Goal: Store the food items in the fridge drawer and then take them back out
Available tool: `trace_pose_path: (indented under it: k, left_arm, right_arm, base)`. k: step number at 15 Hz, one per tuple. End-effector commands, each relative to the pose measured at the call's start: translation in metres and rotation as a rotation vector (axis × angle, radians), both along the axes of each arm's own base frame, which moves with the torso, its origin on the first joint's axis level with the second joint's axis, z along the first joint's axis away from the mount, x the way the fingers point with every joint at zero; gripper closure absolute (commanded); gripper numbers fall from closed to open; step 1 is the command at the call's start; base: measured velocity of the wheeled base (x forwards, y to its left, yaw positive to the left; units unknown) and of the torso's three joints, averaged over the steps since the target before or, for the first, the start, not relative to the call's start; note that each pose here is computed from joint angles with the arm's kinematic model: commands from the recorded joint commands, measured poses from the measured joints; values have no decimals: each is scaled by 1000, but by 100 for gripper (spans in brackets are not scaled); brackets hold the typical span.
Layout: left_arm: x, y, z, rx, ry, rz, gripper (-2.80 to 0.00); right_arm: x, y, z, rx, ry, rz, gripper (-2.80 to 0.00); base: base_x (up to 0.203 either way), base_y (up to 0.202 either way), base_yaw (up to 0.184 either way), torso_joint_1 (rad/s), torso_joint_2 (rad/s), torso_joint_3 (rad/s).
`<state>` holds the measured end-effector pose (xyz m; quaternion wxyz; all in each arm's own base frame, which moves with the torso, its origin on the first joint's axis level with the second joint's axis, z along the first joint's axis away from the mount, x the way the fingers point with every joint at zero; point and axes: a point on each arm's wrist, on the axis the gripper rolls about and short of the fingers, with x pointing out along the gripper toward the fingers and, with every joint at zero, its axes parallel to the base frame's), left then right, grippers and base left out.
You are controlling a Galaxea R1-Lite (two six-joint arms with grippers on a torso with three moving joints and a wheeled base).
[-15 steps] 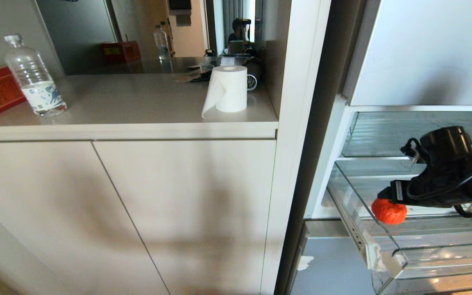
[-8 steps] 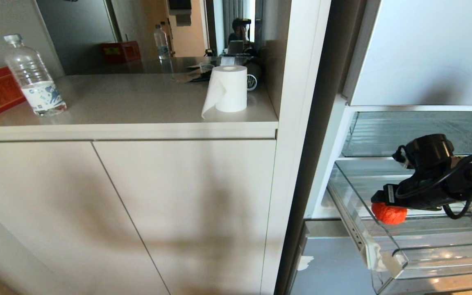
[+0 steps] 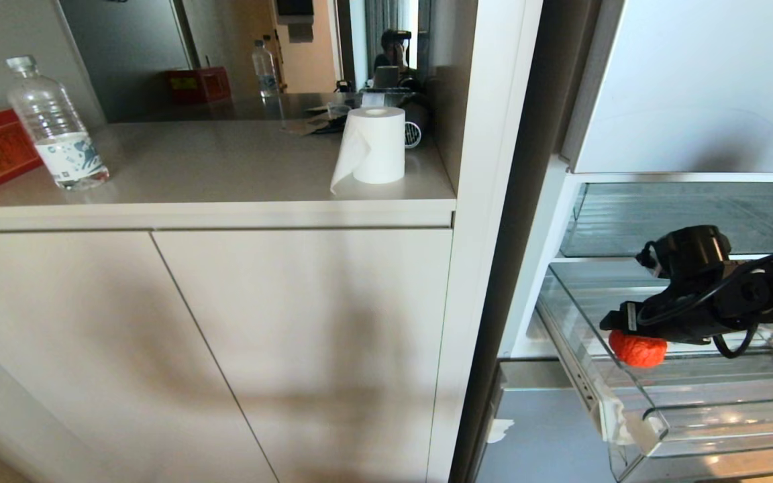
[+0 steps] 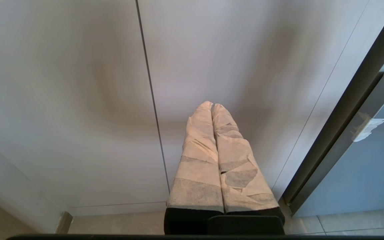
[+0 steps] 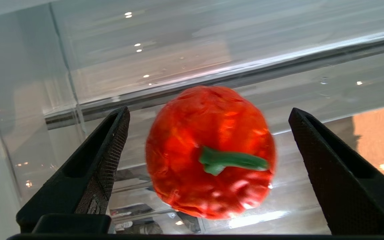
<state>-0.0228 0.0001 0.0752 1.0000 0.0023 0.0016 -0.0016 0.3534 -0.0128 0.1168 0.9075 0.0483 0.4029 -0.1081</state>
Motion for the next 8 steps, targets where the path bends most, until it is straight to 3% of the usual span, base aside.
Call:
trace_pose_path:
  k: [1, 6, 7, 8]
  left_arm:
    - [0, 0, 0, 0, 1, 0, 0]
    - [0, 0, 0, 0, 1, 0, 0]
    - [0, 0, 0, 0, 0, 0, 0]
    - [0, 0, 0, 0, 1, 0, 0]
  right_arm:
    - [2, 0, -5, 0, 13, -1, -280]
    - [4, 0, -10, 4, 27, -3, -280]
    - [4, 0, -11, 2, 28, -4, -237]
    - [3, 0, -12, 3, 31, -5, 0]
  base:
    - [0, 0, 0, 0, 0, 0]
    - [0, 0, 0, 0, 0, 0]
    - [0, 0, 0, 0, 0, 0]
    - [0, 0, 0, 0, 0, 0]
